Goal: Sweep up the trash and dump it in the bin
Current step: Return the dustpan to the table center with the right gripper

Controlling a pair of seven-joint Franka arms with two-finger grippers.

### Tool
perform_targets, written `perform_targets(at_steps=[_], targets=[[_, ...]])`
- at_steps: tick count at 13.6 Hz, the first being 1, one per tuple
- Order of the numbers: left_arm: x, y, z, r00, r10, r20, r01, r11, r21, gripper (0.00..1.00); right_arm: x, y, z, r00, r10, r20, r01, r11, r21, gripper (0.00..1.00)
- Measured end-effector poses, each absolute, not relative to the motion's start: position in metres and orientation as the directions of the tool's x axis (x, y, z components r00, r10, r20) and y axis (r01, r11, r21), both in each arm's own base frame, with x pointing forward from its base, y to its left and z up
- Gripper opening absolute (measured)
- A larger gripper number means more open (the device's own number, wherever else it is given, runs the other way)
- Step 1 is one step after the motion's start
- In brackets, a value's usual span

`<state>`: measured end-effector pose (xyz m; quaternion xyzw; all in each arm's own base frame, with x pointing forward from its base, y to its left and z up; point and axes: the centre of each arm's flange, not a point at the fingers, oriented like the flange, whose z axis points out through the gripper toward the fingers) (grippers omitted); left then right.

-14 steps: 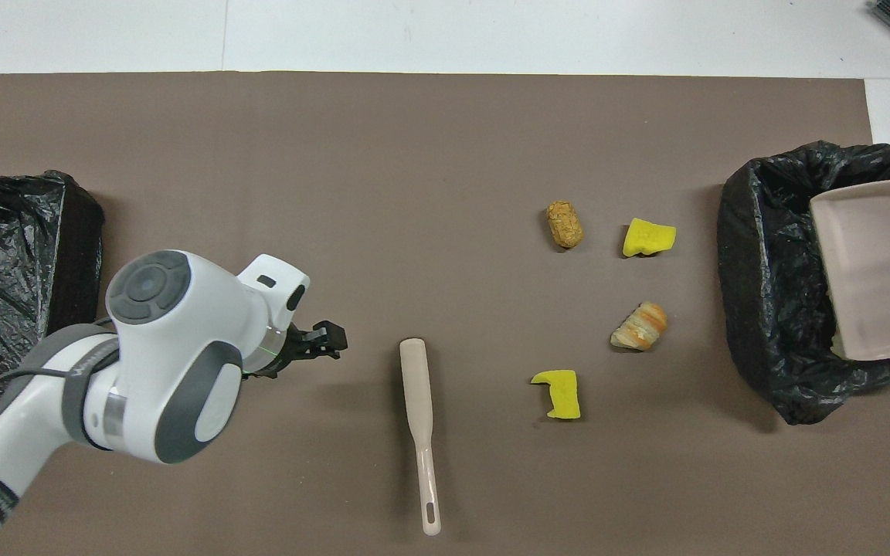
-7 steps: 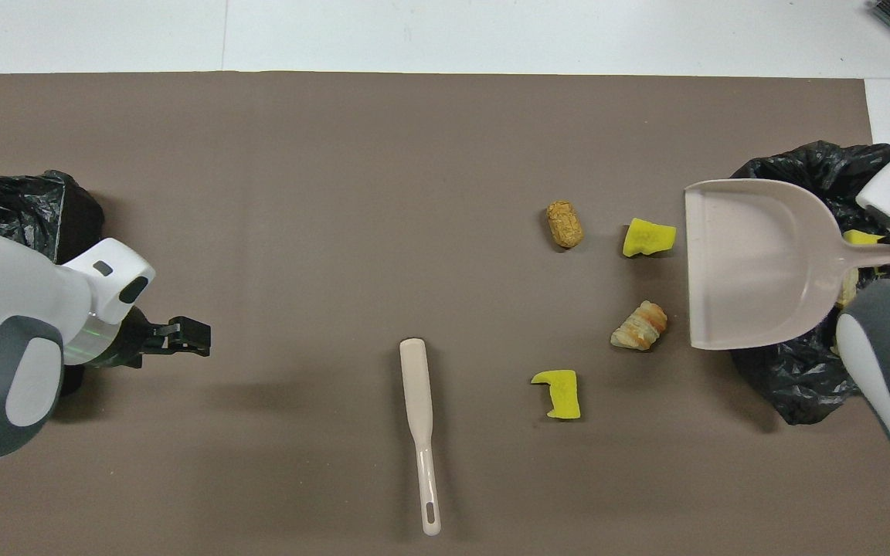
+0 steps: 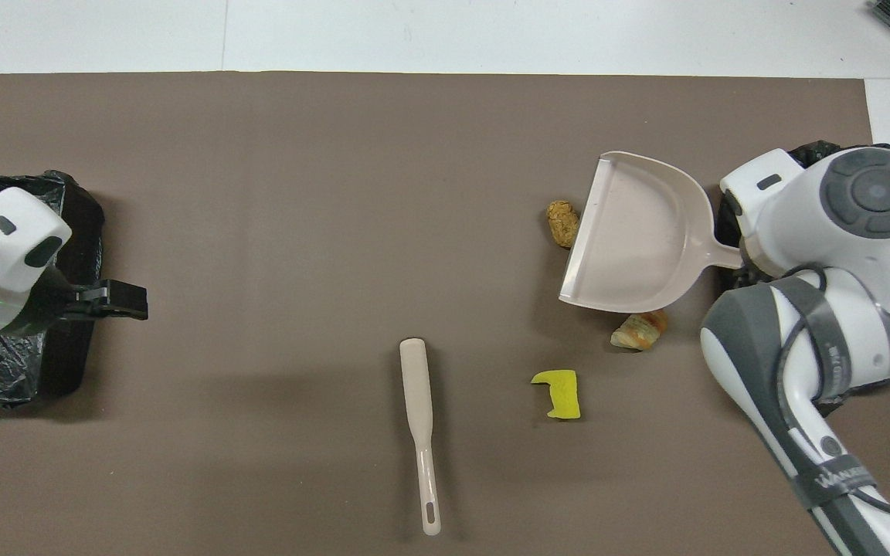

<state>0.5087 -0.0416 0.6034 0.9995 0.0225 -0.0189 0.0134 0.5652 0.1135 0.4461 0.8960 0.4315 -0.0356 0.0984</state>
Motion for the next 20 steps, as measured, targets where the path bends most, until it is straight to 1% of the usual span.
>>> perform_targets(at_steps=[2, 5, 8, 11, 14, 17, 19, 20], targets=[[0.504, -0.043, 0.626, 0.998, 0.039, -0.041, 0.040, -0.999, 0.025, 1.00, 0.560, 0.140, 0.441, 0.732, 0.672, -0.112, 0.681, -0.720, 0.135, 0.31], [0.500, -0.042, 0.653, 0.999, 0.035, -0.019, 0.036, -0.999, 0.008, 1.00, 0.553, 0.177, 0.422, 0.893, 0.442, -0.083, 0.448, -0.892, 0.061, 0.31], [0.499, -0.041, 0.664, 1.000, 0.011, -0.008, 0.012, -1.000, 0.005, 1.00, 0.546, 0.228, 0.413, 0.968, 0.236, -0.086, 0.237, -0.972, 0.002, 0.31], [0.504, -0.024, 0.648, 0.999, 0.006, -0.046, 0.006, -1.000, 0.004, 1.00, 0.543, 0.285, 0.408, 0.993, 0.056, -0.108, 0.053, -0.998, -0.033, 0.31], [0.508, -0.020, 0.641, 0.998, 0.007, -0.056, 0.008, -1.000, 0.006, 1.00, 0.543, 0.345, 0.386, 0.988, -0.053, -0.145, -0.061, -0.997, -0.051, 0.31], [0.508, -0.024, 0.644, 0.999, -0.002, -0.051, -0.002, -1.000, 0.005, 1.00, 0.554, 0.388, 0.356, 0.983, -0.081, -0.168, -0.091, -0.995, -0.051, 0.31], [0.508, -0.024, 0.644, 0.999, -0.004, -0.051, -0.004, -1.000, 0.005, 1.00, 0.560, 0.395, 0.339, 0.980, -0.082, -0.181, -0.093, -0.995, -0.048, 0.31], [0.507, -0.024, 0.644, 0.999, -0.004, -0.050, -0.004, -1.000, 0.005, 1.00, 0.563, 0.395, 0.340, 0.980, -0.086, -0.177, -0.097, -0.994, -0.052, 0.31]])
